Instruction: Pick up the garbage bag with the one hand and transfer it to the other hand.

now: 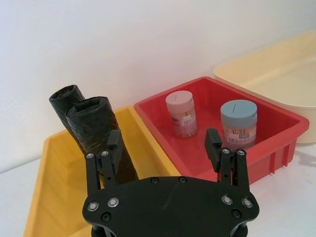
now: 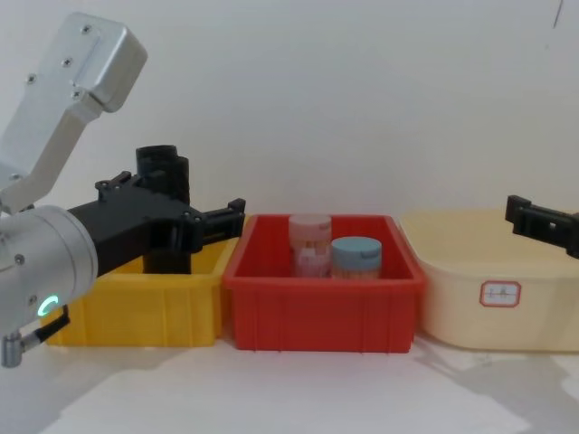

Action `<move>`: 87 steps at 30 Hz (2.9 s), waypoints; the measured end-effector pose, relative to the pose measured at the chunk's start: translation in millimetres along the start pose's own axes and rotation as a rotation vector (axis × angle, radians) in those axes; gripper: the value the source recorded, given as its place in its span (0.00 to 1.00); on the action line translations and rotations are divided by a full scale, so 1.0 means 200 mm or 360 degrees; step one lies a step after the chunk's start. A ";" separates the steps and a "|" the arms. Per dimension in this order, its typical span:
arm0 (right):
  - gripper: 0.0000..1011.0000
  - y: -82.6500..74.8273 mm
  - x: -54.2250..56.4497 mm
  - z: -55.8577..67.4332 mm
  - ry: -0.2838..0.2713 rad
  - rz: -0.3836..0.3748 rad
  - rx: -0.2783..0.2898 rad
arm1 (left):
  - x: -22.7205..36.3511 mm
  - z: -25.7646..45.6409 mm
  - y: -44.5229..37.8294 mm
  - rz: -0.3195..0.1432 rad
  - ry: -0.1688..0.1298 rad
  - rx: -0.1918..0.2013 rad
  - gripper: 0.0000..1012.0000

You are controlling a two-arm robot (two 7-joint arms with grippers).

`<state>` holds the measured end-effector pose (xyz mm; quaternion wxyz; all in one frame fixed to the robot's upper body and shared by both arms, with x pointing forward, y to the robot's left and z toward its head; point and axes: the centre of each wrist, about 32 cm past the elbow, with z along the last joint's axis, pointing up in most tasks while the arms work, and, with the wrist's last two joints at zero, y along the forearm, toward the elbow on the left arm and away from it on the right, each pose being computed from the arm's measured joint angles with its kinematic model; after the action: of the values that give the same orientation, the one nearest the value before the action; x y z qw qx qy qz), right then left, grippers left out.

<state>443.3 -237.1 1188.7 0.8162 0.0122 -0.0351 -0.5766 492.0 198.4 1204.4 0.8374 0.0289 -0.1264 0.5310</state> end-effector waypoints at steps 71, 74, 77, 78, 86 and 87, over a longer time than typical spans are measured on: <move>0.99 0.00 0.00 0.00 0.0000 0.0000 0.0000 | 0.190 -0.075 -0.080 0.0183 0.0144 0.0153 0.99; 0.99 0.00 0.00 0.00 0.0000 0.0000 0.0000 | 0.199 -0.084 -0.108 0.0180 0.0158 0.0161 0.99; 0.99 0.00 0.00 0.00 0.0000 0.0000 0.0000 | 0.210 -0.085 -0.138 0.0178 0.0167 0.0158 0.99; 0.99 0.00 0.00 0.00 0.0000 0.0000 0.0000 | 0.213 -0.089 -0.145 0.0178 0.0170 0.0160 0.99; 0.99 0.00 0.00 0.00 0.0000 0.0000 0.0000 | 0.235 -0.087 -0.235 0.0159 0.0182 0.0140 0.99; 0.99 0.00 0.00 0.00 0.0000 0.0000 0.0000 | 0.236 -0.091 -0.240 0.0156 0.0183 0.0142 0.99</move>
<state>443.3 -237.1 1188.7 0.8162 0.0121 -0.0351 -0.5766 557.3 222.5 1202.4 0.8141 0.0294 -0.0557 0.5774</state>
